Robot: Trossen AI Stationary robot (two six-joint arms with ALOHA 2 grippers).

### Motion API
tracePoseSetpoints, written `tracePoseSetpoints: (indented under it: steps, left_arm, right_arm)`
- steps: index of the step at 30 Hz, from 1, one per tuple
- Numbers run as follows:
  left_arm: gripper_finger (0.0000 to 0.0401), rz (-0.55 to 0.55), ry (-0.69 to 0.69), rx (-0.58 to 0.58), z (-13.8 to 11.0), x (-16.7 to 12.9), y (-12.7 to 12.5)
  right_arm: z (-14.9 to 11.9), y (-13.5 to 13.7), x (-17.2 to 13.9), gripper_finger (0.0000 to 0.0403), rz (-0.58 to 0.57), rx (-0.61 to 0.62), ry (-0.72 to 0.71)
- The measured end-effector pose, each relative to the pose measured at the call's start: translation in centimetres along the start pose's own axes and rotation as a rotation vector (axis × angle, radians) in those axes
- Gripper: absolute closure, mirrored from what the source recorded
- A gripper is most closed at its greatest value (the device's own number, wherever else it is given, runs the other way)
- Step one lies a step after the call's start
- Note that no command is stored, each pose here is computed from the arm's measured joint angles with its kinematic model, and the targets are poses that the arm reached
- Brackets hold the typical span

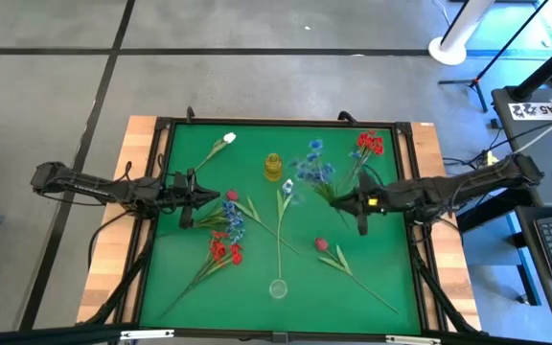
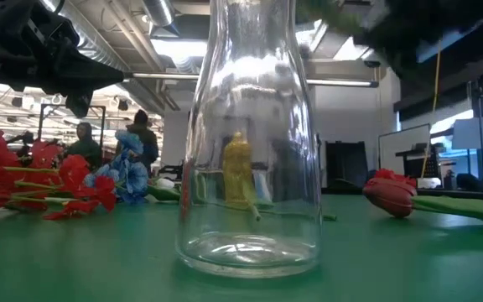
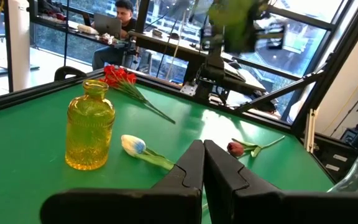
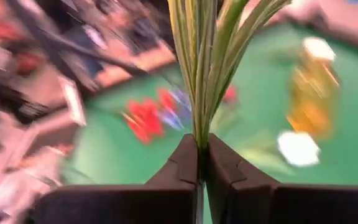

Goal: Sort flowers into vase by color
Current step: Put the right blue flowers into the transparent vase

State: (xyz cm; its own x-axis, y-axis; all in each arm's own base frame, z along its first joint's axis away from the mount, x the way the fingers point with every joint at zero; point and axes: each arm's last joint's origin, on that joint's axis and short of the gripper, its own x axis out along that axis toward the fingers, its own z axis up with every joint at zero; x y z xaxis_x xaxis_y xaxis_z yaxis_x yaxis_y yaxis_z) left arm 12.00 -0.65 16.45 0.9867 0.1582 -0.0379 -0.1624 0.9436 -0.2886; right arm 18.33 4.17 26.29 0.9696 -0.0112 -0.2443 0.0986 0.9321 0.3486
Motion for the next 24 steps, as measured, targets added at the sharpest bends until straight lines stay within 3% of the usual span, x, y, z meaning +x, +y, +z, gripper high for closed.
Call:
tracePoseSetpoints:
  steps: [10,17,24]
  left_arm:
    - [0.0401,0.000,-0.001,0.000,0.0,0.0,0.0]
    - [0.0401,0.000,0.000,0.000,0.0,0.0,0.0]
    - [0.0401,0.000,0.000,0.000,0.0,0.0,0.0]
  right_arm:
    - [-0.3,6.2,2.6,0.0396,0.299,-0.256,-0.394]
    - [-3.3,8.2,6.2,0.0396,0.299,-0.223,-0.596]
    - [-4.5,10.4,10.1,0.0397,0.390,-0.202,-0.607]
